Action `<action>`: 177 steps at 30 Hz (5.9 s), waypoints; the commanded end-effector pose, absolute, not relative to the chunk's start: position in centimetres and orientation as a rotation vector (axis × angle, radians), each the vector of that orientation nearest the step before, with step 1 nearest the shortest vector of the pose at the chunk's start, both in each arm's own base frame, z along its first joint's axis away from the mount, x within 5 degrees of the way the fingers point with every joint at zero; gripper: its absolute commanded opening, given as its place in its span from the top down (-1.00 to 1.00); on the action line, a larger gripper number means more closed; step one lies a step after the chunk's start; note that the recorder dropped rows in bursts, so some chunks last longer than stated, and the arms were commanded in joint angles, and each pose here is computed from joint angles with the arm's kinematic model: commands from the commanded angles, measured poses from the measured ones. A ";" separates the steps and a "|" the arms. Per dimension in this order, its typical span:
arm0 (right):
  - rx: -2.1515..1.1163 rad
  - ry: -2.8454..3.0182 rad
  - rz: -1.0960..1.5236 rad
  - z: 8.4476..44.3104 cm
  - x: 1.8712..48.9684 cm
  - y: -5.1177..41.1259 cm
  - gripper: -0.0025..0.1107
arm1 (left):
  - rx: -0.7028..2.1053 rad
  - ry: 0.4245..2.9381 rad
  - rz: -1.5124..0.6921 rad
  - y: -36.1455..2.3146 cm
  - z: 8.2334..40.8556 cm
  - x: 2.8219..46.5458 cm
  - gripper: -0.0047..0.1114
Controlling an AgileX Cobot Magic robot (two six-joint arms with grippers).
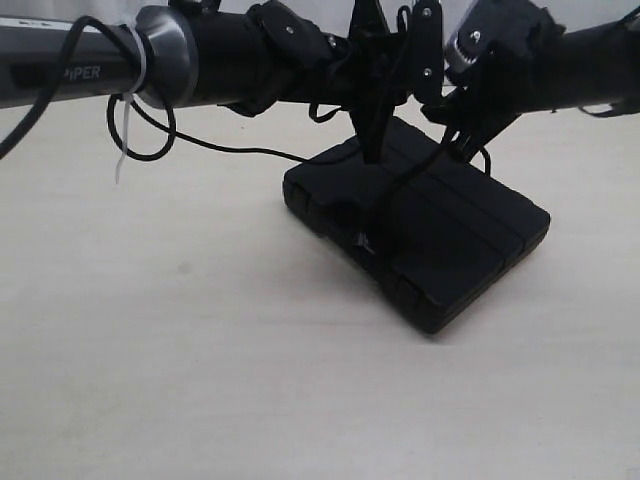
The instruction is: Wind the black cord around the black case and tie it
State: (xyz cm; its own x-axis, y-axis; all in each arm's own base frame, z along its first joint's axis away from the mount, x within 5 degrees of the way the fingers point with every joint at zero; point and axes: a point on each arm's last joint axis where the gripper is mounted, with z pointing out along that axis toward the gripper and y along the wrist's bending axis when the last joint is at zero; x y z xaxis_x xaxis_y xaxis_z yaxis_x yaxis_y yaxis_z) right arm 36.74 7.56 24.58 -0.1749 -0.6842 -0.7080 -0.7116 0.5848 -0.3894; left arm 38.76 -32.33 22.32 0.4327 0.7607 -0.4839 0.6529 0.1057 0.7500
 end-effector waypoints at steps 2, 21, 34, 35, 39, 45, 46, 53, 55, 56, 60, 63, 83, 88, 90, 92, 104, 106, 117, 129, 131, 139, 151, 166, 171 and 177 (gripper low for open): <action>-1.034 1.964 -0.148 21.8 38.6 6.9 0.15 | 1.594 1.275 0.081 -32.4 22.8 38.5 0.92; -0.824 2.148 -0.287 17.6 38.9 3.5 0.14 | 1.493 1.180 0.119 -32.1 29.0 36.7 0.92; -0.579 2.061 0.305 22.1 38.6 3.5 0.14 | 1.402 1.155 0.201 -31.6 31.3 36.4 0.92; -0.632 2.057 0.330 21.7 38.6 3.8 0.14 | 1.402 1.152 0.199 -31.8 31.3 36.3 0.92; -0.711 2.117 0.275 19.5 38.9 4.3 0.14 | 1.409 1.134 0.188 -32.7 31.4 35.5 0.92; -0.468 2.151 0.227 18.4 40.6 3.4 0.14 | 1.421 1.119 0.173 -33.5 31.4 34.8 0.92; -0.472 2.149 0.228 18.2 40.9 3.4 0.14 | 1.421 1.119 0.173 -33.5 31.4 34.8 0.92; -0.503 2.185 0.347 14.7 42.2 4.3 0.14 | 1.418 1.117 0.181 -33.4 31.4 34.8 0.92; -0.482 2.234 0.295 13.3 42.3 3.8 0.14 | 1.411 1.113 0.192 -33.3 31.6 34.8 0.92; -0.463 2.258 0.255 12.8 42.4 3.5 0.14 | 1.408 1.109 0.196 -33.3 31.8 34.8 0.92; -0.432 2.307 0.177 11.7 42.4 2.8 0.14 | 1.386 1.073 0.219 -32.7 33.7 34.2 0.92; -0.437 2.303 0.192 11.7 42.3 2.9 0.14 | 1.362 1.054 0.215 -32.2 35.2 33.7 0.92; -0.567 2.178 0.314 16.4 41.6 4.2 0.14 | 1.468 1.111 0.110 -33.7 31.3 34.2 0.76; -0.563 2.155 0.285 17.5 41.5 4.0 0.14 | 1.466 1.121 0.121 -33.7 30.8 34.4 0.13; -0.564 2.148 0.273 17.9 41.4 4.0 0.14 | 1.431 1.136 0.143 -33.5 31.0 34.6 -0.12; -0.558 2.138 0.273 18.4 41.4 4.0 0.14 | 1.376 1.168 0.149 -33.3 31.2 34.9 -0.23; -0.501 2.117 0.296 19.2 41.5 4.0 0.88 | 1.307 1.299 -0.027 -33.4 30.5 34.4 -0.24; -0.451 2.134 0.234 19.3 41.6 3.5 0.88 | 1.302 1.322 -0.039 -33.3 30.1 34.3 -0.24; 0.131 2.202 0.200 18.4 42.1 -3.1 0.88 | 1.367 1.408 -0.006 -31.8 26.5 34.0 -0.24; 0.540 2.315 0.295 14.1 41.0 -8.8 -0.02 | 1.424 1.450 -0.046 -31.6 24.7 33.4 -0.24; 0.611 2.313 0.349 14.2 40.4 -10.4 -0.03 | 1.423 1.452 -0.047 -31.6 24.7 33.4 -0.24; 0.590 2.266 0.570 17.5 38.1 -13.6 0.41 | 1.312 1.478 -0.101 -30.9 27.3 33.0 -0.22; 0.290 2.045 0.510 28.9 34.7 -9.9 0.88 | 0.962 1.595 -0.190 -23.3 33.5 32.1 0.92; 0.081 1.727 0.441 38.0 23.9 -2.9 0.88 | 0.596 1.509 -0.287 -14.3 40.7 23.0 0.92; 0.044 1.614 0.437 39.8 19.8 -1.4 0.88 | 0.538 1.496 -0.348 -12.4 40.8 19.8 0.92; -0.020 1.512 0.415 41.2 15.7 0.1 0.88 | 0.488 1.485 -0.373 -10.3 39.6 16.6 0.92</action>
State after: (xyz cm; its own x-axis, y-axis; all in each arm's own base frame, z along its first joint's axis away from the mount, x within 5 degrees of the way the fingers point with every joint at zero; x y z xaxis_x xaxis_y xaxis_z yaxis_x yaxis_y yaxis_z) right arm 17.31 -0.56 40.86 -0.0358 0.2703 -0.9621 -0.2529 0.9290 0.2704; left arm 17.86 -11.25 39.84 0.0652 0.1104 -0.9917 0.5344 0.8355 0.1281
